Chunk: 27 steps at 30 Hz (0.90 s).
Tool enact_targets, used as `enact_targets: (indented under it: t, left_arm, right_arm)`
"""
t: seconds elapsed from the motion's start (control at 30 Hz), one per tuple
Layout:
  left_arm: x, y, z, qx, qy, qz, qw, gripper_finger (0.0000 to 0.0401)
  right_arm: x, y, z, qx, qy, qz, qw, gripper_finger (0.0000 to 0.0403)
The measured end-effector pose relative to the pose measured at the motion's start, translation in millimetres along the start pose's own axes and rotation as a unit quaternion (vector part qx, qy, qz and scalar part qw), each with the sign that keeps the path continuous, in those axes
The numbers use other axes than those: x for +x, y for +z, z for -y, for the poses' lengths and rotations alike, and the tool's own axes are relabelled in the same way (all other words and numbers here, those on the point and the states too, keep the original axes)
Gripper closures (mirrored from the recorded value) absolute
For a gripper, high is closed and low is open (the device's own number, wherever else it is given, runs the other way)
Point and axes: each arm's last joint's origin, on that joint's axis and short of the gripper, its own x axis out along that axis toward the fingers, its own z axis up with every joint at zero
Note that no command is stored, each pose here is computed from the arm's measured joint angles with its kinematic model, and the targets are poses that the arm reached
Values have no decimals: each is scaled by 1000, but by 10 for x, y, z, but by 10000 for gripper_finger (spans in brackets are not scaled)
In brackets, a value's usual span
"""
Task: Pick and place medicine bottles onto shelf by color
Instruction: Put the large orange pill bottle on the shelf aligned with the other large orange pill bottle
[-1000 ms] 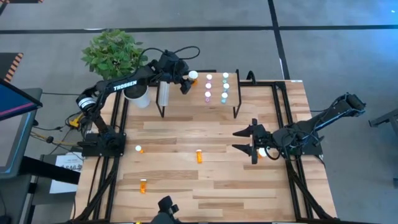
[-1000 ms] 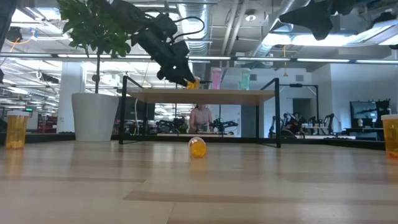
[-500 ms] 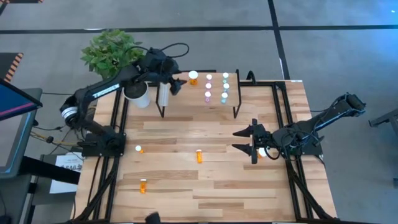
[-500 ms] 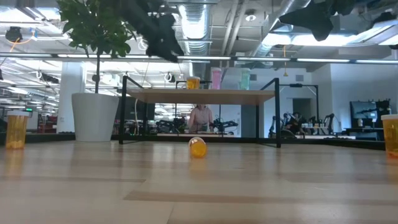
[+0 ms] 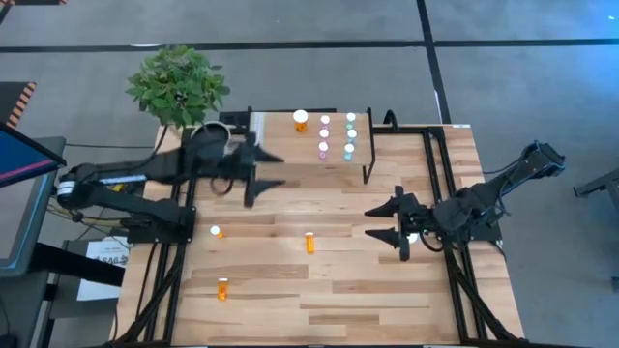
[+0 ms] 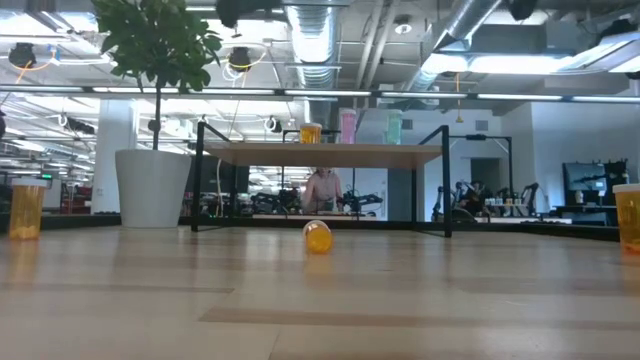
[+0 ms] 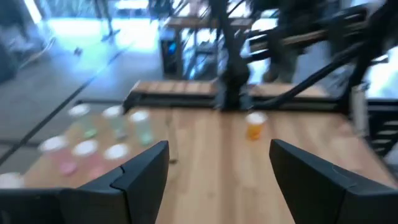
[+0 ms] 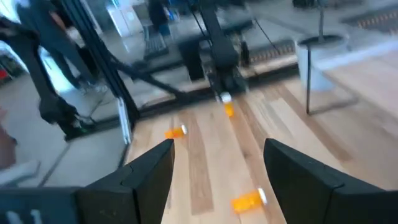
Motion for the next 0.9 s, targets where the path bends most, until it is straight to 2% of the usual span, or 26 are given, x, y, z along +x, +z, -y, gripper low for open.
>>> enact_targets:
  t: [0.1, 0.2, 0.37, 0.43, 0.6, 0.7, 0.73, 0.8, 0.9]
  left_arm:
    - [-108, -129, 260, -2, -14, 38, 999, 136]
    - [-177, -293, 477, -2, -24, 69, 997, 136]
    - [-196, -560, 740, -7, -43, 94, 995, 136]
    - [-197, -648, 815, -9, -53, 94, 994, 136]
    - [-183, -777, 950, -11, -79, 96, 992, 136]
    - [-192, -809, 992, -9, -83, 93, 992, 136]
    - [-196, -813, 1005, -8, -85, 91, 992, 136]
    - [-204, -811, 1022, -2, -89, 94, 992, 136]
    - [-213, -800, 1038, 4, -92, 101, 991, 136]
  right_arm:
    - [10, -4, 3, 12, -54, -59, 997, 131]
    - [44, 28, -16, 33, -108, -124, 986, 131]
    - [129, -79, -58, 54, -176, -261, 947, 131]
    - [140, -184, -52, 84, -198, -327, 920, 131]
    - [109, -475, -13, 149, -287, -476, 818, 131]
    - [60, -563, -31, 150, -321, -513, 782, 131]
    - [48, -574, -36, 150, -326, -518, 777, 131]
    - [1, -551, -49, 159, -323, -513, 779, 131]
    - [-113, -435, -28, 174, -318, -471, 804, 131]
